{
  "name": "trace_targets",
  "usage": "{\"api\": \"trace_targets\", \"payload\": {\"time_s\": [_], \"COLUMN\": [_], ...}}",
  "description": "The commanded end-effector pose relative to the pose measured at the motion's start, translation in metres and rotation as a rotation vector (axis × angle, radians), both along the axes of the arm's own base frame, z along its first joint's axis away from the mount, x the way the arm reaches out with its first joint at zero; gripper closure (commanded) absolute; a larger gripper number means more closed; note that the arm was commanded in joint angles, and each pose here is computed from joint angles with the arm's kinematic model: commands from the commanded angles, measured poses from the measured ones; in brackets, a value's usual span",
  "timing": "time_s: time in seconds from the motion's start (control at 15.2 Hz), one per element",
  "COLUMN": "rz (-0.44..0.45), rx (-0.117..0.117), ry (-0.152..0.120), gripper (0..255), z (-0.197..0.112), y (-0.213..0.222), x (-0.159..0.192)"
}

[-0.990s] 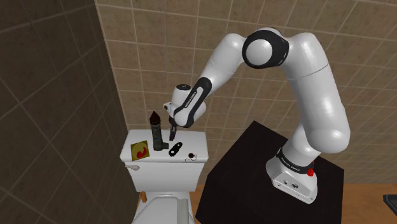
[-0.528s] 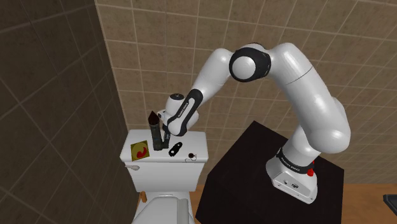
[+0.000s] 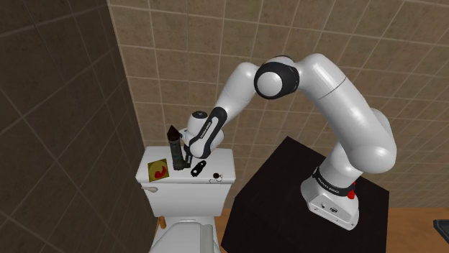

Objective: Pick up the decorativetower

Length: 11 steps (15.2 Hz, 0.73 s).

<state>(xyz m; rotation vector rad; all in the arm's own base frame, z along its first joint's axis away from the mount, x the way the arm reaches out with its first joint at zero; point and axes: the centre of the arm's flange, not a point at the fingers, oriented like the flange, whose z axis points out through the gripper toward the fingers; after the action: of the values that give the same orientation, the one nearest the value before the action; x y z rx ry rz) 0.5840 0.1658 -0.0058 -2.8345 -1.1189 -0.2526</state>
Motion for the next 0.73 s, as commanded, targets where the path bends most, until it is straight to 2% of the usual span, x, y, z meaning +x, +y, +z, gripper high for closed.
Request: {"api": "trace_targets", "payload": {"time_s": [0.0,0.46,0.66], "rz": [0.000,0.000,0.000], "rx": [0.000,0.000,0.000], "ry": [0.000,0.000,0.000], "gripper": [255,255,255], "z": [0.000,-0.001,0.015], "y": [0.000,0.000,0.000], "x": [0.000,0.000,0.000]}}
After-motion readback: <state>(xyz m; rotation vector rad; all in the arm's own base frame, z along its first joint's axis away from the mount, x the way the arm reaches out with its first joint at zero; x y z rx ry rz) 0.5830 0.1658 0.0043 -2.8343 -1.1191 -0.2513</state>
